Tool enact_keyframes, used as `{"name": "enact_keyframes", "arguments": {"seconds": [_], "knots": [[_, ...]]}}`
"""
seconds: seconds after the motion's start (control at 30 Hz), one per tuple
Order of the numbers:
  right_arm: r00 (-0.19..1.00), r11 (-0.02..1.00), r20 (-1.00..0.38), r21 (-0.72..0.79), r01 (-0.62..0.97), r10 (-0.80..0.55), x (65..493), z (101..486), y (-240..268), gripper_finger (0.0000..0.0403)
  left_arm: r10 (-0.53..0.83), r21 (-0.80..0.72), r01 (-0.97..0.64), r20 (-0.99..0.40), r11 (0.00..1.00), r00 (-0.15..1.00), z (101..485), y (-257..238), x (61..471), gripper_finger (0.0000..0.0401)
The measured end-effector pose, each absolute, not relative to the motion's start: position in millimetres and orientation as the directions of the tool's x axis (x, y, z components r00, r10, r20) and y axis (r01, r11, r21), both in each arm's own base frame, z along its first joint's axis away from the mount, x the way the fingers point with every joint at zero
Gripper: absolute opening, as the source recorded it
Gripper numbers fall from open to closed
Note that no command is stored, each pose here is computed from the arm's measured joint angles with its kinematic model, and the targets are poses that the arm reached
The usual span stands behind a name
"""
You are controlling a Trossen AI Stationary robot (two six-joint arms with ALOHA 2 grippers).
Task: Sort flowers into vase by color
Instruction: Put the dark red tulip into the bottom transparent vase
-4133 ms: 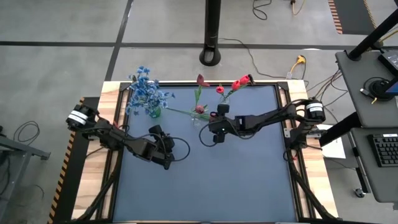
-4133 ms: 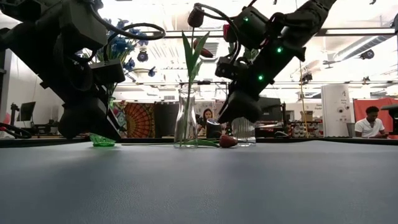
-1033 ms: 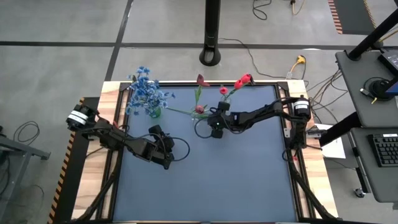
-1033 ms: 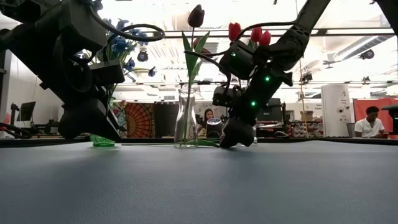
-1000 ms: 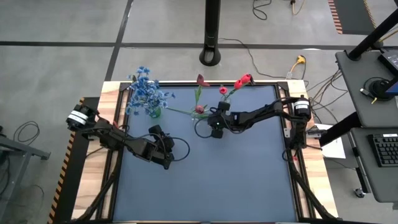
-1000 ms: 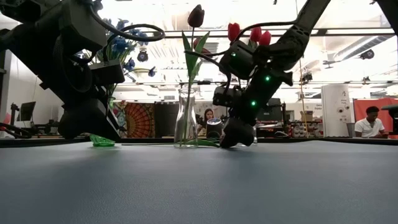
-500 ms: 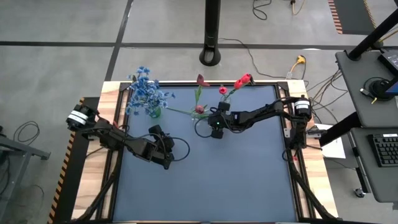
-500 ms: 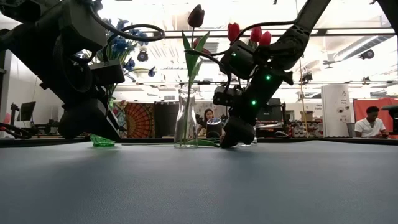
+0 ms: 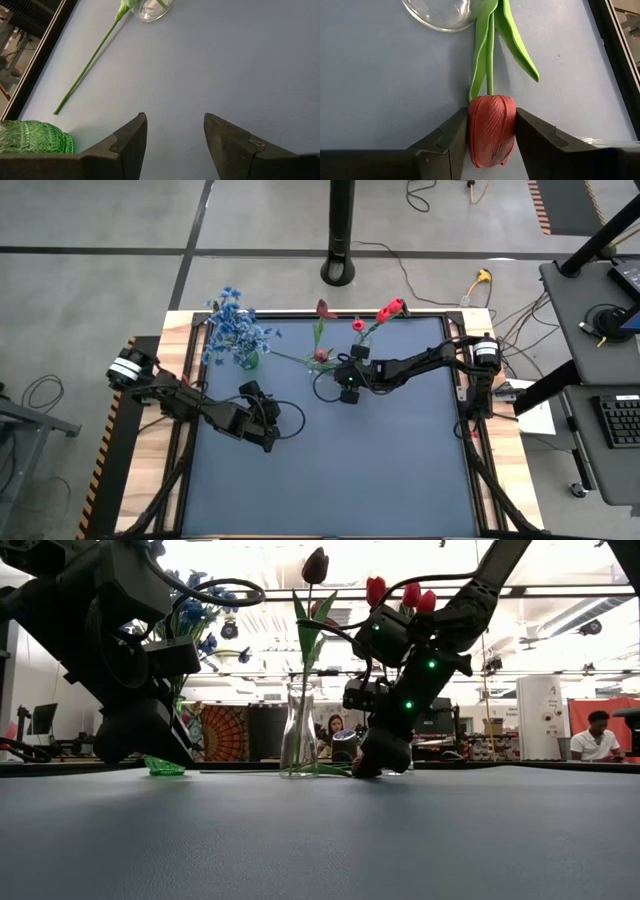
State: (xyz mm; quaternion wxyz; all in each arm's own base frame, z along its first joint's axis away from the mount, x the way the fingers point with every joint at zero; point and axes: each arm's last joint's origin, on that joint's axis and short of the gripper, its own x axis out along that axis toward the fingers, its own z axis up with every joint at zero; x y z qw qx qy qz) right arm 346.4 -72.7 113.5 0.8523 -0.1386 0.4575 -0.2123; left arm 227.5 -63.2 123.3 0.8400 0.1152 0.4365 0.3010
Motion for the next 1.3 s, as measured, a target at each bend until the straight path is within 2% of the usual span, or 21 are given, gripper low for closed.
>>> {"name": "enact_keyframes", "arguments": {"seconds": [0.2, 0.53, 1.0, 1.3], "knots": [[0.479, 0.873, -0.731, -0.430, 0.231, -0.486, 345.0, 113.9, -71.6, 0.0137, 0.606, 0.456, -0.405, -0.664, 0.792, 0.438, 123.3, -63.1, 227.5, 0.0180], [0.421, 0.889, -0.783, -0.394, 0.232, -0.457, 331.5, 131.2, -56.1, 0.0141, 0.606, 0.456, -0.405, -0.664, 0.792, 0.438, 123.3, -63.2, 227.5, 0.0180], [0.226, 0.911, -0.887, -0.366, 0.190, -0.403, 300.1, 144.0, -21.0, 0.0137, 0.603, 0.449, -0.409, -0.662, 0.794, 0.444, 123.5, -63.5, 228.3, 0.0180], [0.189, 0.967, -0.957, -0.191, 0.168, -0.222, 277.7, 167.0, 12.0, 0.0138, 0.594, 0.440, -0.404, -0.659, 0.802, 0.462, 124.2, -64.9, 230.2, 0.0180]]}}
